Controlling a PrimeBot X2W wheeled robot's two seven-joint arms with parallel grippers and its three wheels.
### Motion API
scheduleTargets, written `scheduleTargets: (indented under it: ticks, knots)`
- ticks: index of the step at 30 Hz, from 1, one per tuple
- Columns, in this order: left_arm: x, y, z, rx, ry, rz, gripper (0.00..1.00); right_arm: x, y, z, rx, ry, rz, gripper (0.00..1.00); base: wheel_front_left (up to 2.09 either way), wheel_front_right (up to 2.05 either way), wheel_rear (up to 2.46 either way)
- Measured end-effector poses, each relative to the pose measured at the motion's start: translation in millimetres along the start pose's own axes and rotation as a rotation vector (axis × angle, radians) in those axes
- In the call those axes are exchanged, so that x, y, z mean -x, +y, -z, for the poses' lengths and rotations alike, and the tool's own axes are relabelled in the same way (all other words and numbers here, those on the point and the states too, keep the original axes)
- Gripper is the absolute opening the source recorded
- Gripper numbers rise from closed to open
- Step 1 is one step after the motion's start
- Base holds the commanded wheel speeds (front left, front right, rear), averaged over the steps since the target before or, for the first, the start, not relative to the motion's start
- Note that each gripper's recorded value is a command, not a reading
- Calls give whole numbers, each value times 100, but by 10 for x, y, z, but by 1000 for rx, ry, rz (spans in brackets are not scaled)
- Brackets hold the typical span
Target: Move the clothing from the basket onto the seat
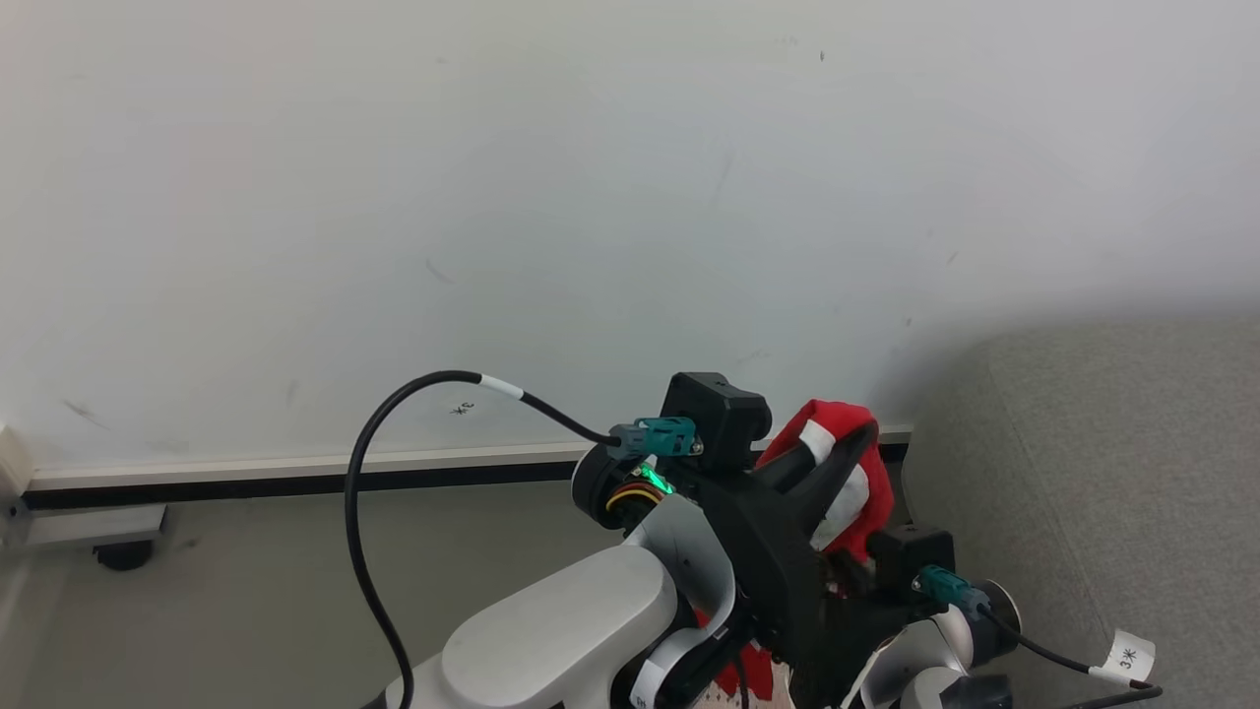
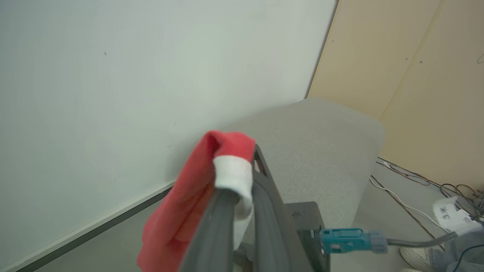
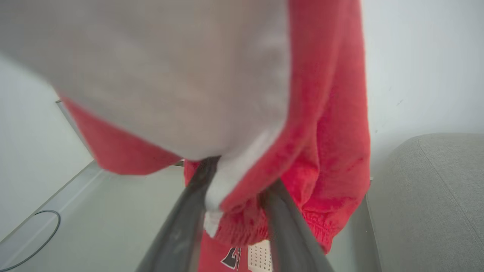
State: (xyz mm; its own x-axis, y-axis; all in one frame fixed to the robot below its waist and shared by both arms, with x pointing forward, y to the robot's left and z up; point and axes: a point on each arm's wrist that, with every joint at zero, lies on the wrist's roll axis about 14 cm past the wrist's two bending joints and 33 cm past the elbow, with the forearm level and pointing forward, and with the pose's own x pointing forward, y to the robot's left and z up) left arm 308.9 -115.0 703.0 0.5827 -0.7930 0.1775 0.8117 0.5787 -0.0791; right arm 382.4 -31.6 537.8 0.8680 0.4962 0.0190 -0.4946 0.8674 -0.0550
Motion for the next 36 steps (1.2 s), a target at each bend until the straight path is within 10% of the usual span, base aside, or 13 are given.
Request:
scheduleTargets:
  ticks: [5, 6, 7, 21, 36]
  knots:
    - [37, 130, 101, 15, 23, -31, 0, -8, 0, 4, -6, -7, -1, 0, 0, 0, 0]
    - [37, 196, 100, 14, 9, -47, 34, -7, -2, 3, -6, -11, -1, 0, 0, 0, 0]
    - [39, 237, 106, -4, 3, -58, 100, -5, -1, 5, -6, -10, -1, 0, 0, 0, 0]
    - [246, 956, 434, -134, -74, -218, 100, 124, -184, -7, -26, -28, 63, 0, 0, 0, 0]
    - [654, 1236, 1029, -7, -39, -344, 100, 373, -595, -67, -10, -44, 203, 0, 0, 0, 0]
